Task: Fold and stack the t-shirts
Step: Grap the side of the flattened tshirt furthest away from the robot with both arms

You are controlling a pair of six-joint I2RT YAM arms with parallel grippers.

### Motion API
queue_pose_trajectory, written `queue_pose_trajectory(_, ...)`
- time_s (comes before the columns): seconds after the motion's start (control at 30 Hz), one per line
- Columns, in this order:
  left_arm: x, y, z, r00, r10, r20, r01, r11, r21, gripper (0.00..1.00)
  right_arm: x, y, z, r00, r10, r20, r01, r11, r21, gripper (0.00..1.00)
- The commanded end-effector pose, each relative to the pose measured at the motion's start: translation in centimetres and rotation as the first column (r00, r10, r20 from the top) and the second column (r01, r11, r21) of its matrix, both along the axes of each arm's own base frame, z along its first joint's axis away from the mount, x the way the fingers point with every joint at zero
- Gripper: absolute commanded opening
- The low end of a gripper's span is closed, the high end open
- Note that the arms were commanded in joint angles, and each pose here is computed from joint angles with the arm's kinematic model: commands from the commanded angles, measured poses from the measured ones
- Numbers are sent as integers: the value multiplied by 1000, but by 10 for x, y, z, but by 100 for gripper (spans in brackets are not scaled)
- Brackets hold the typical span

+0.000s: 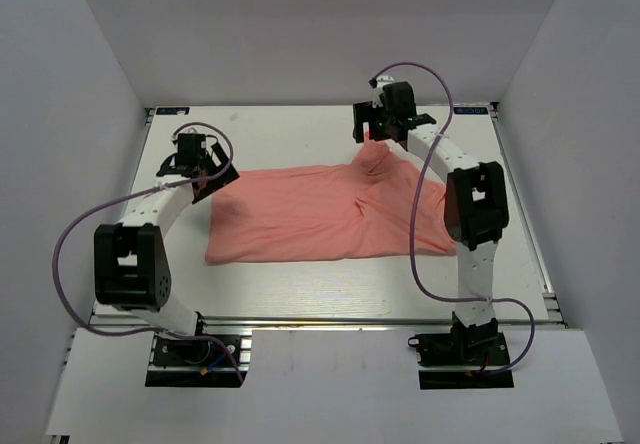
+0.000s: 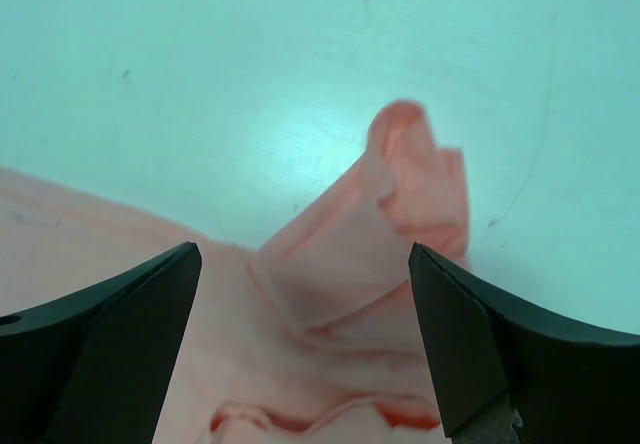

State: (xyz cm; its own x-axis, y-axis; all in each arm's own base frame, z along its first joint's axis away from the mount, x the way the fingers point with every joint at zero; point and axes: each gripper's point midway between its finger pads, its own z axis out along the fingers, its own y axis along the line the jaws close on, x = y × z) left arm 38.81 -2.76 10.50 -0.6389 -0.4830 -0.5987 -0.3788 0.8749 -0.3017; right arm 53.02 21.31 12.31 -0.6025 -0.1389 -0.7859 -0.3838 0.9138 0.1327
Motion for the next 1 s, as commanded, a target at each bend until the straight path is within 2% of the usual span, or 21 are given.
queue_pose_trajectory(0.0,35,14,11,999,16,35,-18,997,79,100,33,-10,2,996,-77,36,79,994,-73,90)
queue_pose_trajectory(0.03,46,16,17,999,6,40,-10,995,101,100,41,-10,10,995,-83,50,86,994,-71,90)
queue_pose_trajectory(0.07,51,18,12,1000,3,29,-7,993,116,100,47,-15,-14,993,-112,29,115,987,-114,90)
queue_pose_trajectory(0.1,57,18,-5,1000,-6,-11,7,992,126,100,56,-15,-4,991,-115,64,122,985,-123,90)
queue_pose_trajectory(0.13,63,19,-4,1000,-15,-16,17,991,134,100,64,-15,-18,991,-122,60,130,980,-150,90)
queue_pose_trajectory(0.33,81,17,-45,996,-28,-89,39,990,134,98,85,-6,-32,991,-108,79,119,983,-141,90)
queue_pose_trajectory(0.53,95,12,-78,996,-27,-90,37,994,107,89,100,4,-47,988,-103,111,114,989,-93,90)
queue_pose_trajectory(0.7,84,10,-100,991,-28,-130,40,995,91,72,103,4,-63,988,-119,97,127,988,-90,89)
queue_pose_trajectory(0.77,80,8,-104,990,-36,-137,47,996,81,64,105,4,-70,988,-124,91,132,987,-88,83)
queue_pose_trajectory(0.8,78,6,-107,989,-43,-140,53,996,72,53,105,5,-72,988,-122,90,130,988,-86,77)
queue_pose_trajectory(0.83,74,4,-114,987,-44,-157,54,997,57,43,105,5,-78,989,-122,83,129,988,-86,61)
queue_pose_trajectory(0.87,76,3,-113,988,-44,-148,53,997,57,34,105,5,-79,988,-130,79,136,987,-79,53)
queue_pose_trajectory(0.9,76,2,-113,988,-51,-148,58,997,49,20,105,5,-81,988,-137,72,142,987,-75,45)
queue_pose_trajectory(0.97,73,-4,-114,985,-66,-157,73,996,41,9,105,3,-79,985,-154,71,159,985,-69,18)
